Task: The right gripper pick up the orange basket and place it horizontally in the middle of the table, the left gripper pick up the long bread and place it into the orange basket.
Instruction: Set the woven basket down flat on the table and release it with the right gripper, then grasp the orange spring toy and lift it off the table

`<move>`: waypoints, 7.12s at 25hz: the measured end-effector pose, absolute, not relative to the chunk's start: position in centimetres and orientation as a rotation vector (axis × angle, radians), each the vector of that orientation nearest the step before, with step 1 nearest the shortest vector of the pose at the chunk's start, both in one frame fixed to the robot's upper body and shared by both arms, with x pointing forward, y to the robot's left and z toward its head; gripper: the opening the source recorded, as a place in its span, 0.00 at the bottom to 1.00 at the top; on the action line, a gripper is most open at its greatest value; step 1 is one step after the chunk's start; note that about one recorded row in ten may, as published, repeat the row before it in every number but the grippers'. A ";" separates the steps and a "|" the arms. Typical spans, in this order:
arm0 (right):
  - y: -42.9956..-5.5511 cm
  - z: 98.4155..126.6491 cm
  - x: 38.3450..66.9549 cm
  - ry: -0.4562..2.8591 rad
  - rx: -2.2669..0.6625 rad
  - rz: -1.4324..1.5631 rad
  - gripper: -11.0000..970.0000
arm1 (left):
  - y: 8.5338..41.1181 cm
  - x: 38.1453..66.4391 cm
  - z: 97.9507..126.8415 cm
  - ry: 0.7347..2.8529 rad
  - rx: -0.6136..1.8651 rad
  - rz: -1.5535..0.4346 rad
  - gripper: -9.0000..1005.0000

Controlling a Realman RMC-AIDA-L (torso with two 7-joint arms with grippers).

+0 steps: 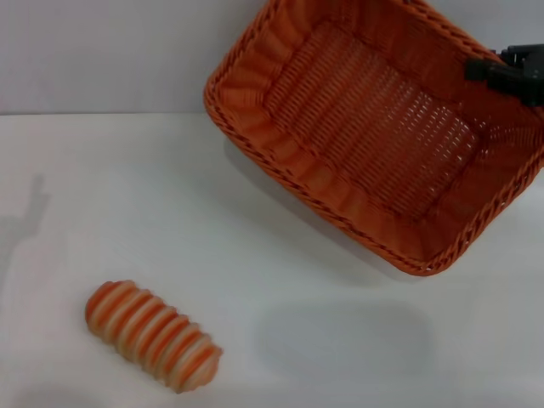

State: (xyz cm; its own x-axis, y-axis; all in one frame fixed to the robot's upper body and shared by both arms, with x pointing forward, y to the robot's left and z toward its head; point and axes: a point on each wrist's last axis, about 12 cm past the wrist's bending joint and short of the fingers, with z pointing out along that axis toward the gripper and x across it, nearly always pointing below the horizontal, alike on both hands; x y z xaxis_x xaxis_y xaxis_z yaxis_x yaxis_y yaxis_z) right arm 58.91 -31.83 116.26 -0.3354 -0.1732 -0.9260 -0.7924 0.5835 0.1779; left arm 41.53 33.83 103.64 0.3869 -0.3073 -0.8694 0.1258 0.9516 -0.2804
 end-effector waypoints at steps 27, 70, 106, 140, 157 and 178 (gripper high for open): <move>-30.1 123.5 58.9 1.719 -1.458 0.872 0.18 | 33.4 41.5 103.8 1.126 -0.174 -0.301 0.79; -22.0 117.5 61.2 1.740 -1.631 0.802 0.17 | 32.8 42.2 103.6 1.144 -0.193 -0.339 0.75; -20.7 118.3 62.0 1.737 -1.666 0.745 0.27 | 32.6 42.4 103.6 1.147 -0.200 -0.351 0.72; -41.8 109.0 46.0 1.334 0.005 0.494 0.41 | 38.0 43.3 106.0 1.381 0.166 -0.689 0.70; -47.1 108.4 41.2 1.226 0.312 0.277 0.41 | 39.8 42.8 104.9 1.853 0.541 -0.860 0.68; -46.0 108.2 43.2 1.201 0.343 0.331 0.41 | 37.1 42.3 101.8 1.952 0.576 -0.834 0.67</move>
